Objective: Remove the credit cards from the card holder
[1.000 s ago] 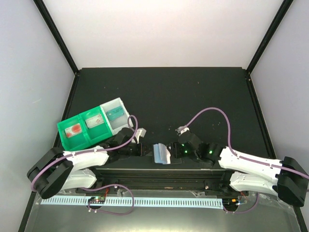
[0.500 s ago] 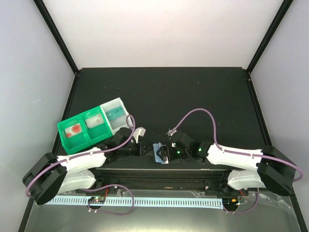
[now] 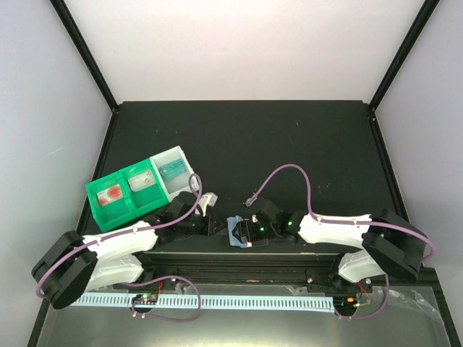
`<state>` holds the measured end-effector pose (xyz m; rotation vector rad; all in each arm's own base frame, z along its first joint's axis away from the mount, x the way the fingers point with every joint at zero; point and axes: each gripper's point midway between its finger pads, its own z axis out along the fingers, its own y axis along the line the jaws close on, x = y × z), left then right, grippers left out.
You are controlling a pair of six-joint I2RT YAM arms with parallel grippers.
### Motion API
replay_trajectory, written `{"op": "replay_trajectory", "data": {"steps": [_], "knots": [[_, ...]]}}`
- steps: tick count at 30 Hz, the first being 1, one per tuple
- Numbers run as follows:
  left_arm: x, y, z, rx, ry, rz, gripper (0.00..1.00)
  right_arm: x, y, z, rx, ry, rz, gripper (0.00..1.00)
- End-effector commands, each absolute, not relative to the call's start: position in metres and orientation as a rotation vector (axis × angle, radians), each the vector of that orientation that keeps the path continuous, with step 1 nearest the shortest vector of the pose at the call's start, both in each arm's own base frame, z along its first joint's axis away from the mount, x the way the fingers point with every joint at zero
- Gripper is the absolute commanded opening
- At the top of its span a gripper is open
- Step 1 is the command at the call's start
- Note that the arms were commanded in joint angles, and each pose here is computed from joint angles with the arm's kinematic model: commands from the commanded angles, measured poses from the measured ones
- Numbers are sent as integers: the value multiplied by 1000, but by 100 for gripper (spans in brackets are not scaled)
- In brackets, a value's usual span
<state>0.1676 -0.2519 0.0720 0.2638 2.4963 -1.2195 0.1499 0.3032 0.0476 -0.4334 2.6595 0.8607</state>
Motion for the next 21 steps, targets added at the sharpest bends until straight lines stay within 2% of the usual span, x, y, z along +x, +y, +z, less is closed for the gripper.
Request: {"op": "replay_trajectory", "data": {"steps": [1,6,14,21], "knots": [[167,-253,78,295,2468,-1223,2,151,314,50,-447,2641,900,77],[166,-252,79,295,2464,-1223,2,151,314,45,-441,2650,899,82],[165,-250,75,287,2474,-1217,2,152,311,38,-433,2660,871,82],[168,-246,75,287,2485,-1167,2,159,285,28,-401,2685,676,81]]}}
